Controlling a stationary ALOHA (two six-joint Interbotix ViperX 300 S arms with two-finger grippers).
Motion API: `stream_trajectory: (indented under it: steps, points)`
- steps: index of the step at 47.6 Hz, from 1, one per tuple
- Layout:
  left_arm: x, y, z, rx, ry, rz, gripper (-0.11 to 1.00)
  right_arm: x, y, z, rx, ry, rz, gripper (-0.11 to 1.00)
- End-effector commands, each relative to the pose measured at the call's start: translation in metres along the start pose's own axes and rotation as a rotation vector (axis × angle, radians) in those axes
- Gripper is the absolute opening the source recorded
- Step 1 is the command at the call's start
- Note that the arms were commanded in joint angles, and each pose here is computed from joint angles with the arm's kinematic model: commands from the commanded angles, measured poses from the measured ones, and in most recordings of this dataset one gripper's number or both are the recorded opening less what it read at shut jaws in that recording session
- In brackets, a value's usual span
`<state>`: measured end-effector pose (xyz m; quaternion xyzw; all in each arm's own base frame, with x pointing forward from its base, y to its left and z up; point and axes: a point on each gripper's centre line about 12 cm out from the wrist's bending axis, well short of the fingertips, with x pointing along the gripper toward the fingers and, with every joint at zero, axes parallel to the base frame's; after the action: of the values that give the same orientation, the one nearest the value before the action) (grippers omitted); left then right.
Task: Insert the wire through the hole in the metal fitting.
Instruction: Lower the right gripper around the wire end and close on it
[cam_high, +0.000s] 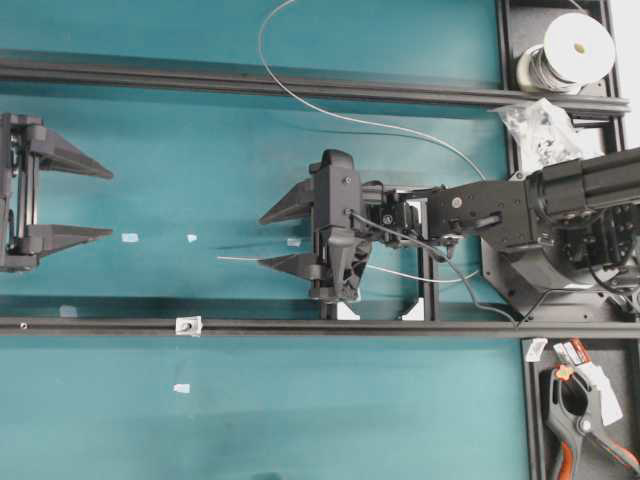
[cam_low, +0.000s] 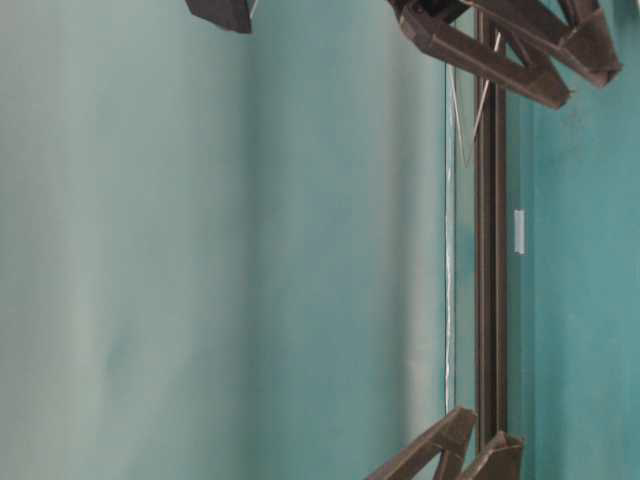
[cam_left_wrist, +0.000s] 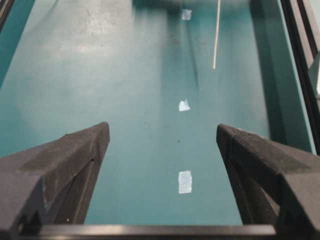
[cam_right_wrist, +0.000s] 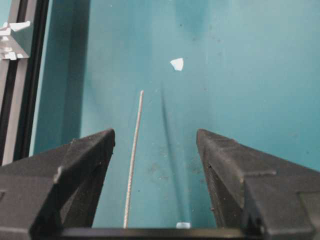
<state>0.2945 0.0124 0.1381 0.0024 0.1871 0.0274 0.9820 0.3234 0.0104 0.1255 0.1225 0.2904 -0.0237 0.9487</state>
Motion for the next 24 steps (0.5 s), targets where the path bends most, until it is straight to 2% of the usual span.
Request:
stream_trajectory:
  steps: [1, 13, 24]
  points:
    - [0.002, 0.0, 0.009, 0.002, -0.032, -0.001, 0.83, 0.001, 0.004, 0.008, 0.008, -0.023, 0.01, 0.75]
    - [0.002, 0.0, 0.009, 0.001, -0.031, 0.0, 0.83, 0.005, 0.003, 0.003, 0.037, -0.003, 0.007, 0.75]
    - [0.002, 0.0, 0.009, 0.002, -0.029, -0.001, 0.83, 0.013, 0.007, 0.002, 0.031, 0.028, 0.007, 0.75]
